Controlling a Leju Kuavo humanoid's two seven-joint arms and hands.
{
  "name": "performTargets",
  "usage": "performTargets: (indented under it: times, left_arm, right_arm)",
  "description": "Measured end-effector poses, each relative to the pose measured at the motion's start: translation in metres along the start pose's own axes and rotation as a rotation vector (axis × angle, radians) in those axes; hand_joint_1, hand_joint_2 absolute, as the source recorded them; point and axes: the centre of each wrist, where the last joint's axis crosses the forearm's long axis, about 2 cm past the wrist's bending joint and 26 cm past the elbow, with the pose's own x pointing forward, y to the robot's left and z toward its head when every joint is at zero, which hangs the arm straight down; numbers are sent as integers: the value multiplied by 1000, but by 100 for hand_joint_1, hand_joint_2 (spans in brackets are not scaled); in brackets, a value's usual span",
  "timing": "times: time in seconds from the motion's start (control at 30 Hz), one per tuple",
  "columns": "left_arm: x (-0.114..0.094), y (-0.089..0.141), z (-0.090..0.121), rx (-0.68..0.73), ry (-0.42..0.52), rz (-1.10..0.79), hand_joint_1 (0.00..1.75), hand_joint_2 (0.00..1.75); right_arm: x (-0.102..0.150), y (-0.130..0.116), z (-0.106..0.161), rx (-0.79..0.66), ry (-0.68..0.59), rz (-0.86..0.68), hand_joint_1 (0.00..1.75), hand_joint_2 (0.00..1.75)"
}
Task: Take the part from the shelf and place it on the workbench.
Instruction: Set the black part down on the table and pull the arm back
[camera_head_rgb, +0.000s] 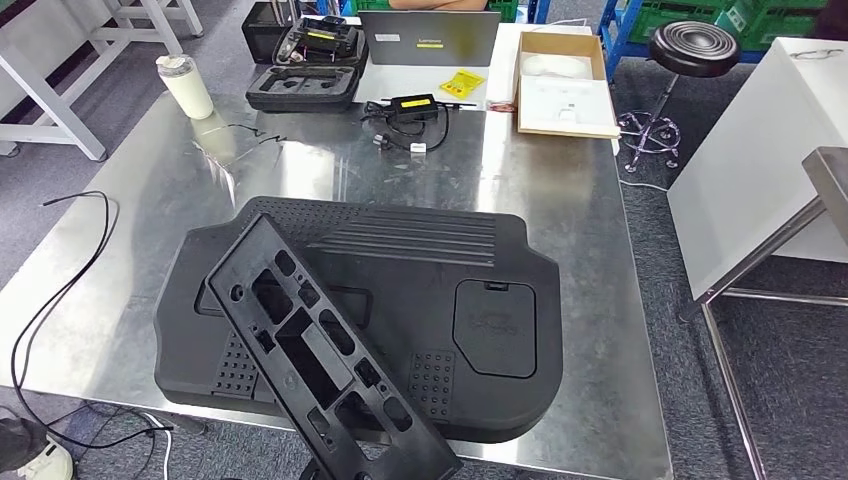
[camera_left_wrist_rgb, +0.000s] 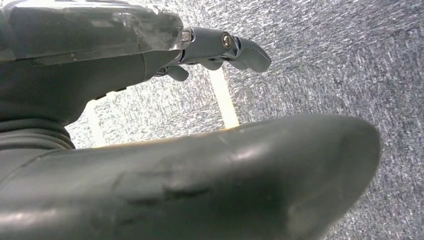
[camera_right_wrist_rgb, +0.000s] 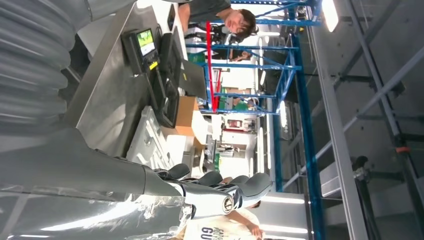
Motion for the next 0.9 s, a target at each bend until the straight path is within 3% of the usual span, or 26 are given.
performTargets:
  times: [0.63, 0.77, 0.9]
  left_arm:
    - [4, 0, -1, 9, -15, -19, 0, 0]
    - [4, 0, -2, 15, -13, -25, 0, 175]
    - [4, 0, -2, 19, -14, -35, 0, 175]
  right_arm:
    - [10, 24, 8, 156, -19, 5, 0, 175]
    - [10, 26, 9, 170, -17, -2, 0, 175]
    - [10, 28, 10, 181, -12, -2, 0, 175]
